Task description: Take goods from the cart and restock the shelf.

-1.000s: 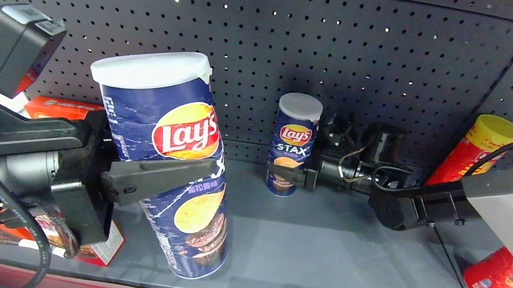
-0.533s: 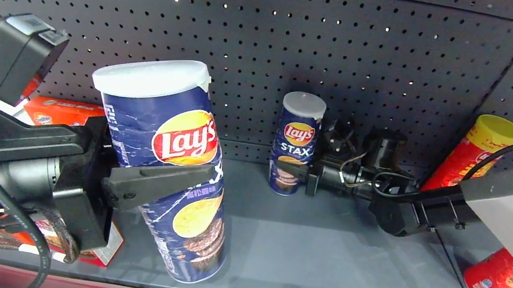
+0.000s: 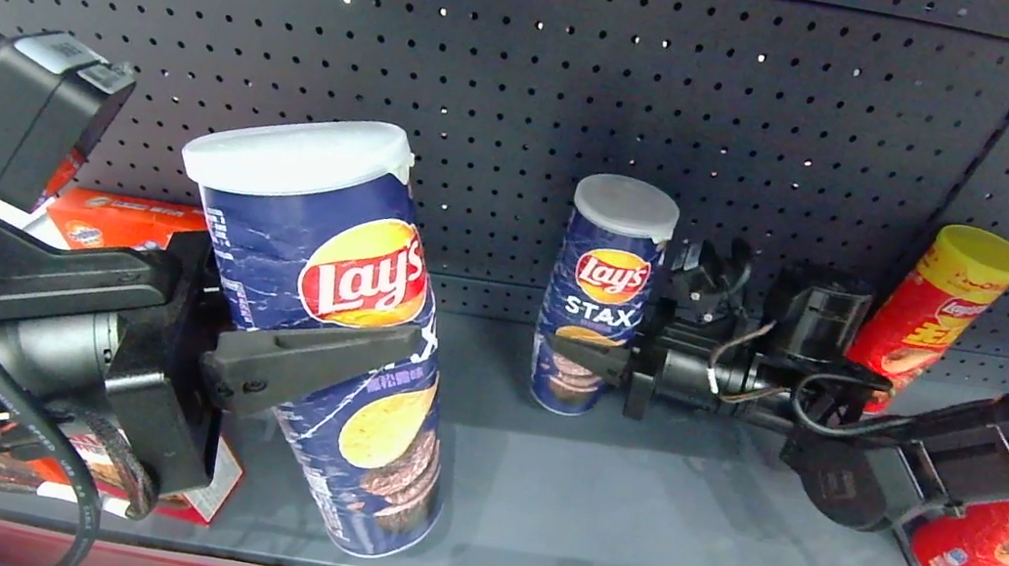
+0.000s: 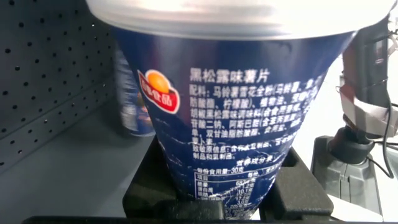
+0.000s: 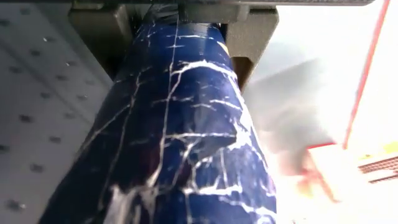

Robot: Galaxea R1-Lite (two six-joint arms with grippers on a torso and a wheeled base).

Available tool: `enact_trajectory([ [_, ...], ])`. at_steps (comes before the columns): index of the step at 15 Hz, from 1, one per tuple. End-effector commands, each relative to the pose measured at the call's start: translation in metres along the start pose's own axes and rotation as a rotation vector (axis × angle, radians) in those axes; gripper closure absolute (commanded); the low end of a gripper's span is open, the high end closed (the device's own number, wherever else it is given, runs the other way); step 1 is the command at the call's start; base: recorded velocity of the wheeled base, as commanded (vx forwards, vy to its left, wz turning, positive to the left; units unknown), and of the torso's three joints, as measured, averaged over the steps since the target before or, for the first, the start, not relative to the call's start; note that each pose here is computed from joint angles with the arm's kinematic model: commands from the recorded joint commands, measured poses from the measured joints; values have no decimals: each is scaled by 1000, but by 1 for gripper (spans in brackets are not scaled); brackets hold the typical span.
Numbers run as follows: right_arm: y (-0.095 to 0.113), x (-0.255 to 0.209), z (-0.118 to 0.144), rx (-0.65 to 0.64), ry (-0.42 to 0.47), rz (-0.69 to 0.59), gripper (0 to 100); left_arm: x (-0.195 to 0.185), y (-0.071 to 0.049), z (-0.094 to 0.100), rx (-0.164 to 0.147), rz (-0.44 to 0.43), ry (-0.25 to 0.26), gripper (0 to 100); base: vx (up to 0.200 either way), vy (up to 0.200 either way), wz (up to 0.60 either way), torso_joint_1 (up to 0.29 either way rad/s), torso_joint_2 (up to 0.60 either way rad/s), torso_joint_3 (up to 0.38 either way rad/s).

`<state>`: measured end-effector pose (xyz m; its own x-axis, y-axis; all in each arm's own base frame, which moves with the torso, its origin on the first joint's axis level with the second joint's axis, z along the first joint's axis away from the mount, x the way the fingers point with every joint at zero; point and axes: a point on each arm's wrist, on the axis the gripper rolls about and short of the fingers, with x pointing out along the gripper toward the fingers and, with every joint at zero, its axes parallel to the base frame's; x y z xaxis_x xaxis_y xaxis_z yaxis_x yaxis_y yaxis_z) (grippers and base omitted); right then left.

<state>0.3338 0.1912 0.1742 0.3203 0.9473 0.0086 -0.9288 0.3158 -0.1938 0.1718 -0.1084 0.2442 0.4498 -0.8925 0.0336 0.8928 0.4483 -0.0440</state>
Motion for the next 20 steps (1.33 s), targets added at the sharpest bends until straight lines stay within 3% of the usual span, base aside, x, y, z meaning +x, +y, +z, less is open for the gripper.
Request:
enact_trajectory([
  [1, 35, -20, 10, -19, -27, 32, 100, 0, 0, 0, 0, 1, -1, 100, 0, 0, 0, 0, 0, 0],
  [3, 59, -29, -2, -3, -15, 53, 100, 1, 0, 1, 3, 0, -4, 100, 0, 0, 0, 0, 0, 0],
  [6, 75, -35, -20, 21, 17, 34, 100, 1, 0, 3, 6, 2, -9, 100, 0, 0, 0, 0, 0, 0],
  [14, 90, -36, -37, 45, 41, 79, 100, 0, 1, 0, -1, 4, 1, 100, 0, 0, 0, 0, 0, 0],
  [20, 88, -32, -51, 33, 29, 83, 100, 0, 1, -1, -3, 7, 4, 100, 0, 0, 0, 0, 0, 0],
])
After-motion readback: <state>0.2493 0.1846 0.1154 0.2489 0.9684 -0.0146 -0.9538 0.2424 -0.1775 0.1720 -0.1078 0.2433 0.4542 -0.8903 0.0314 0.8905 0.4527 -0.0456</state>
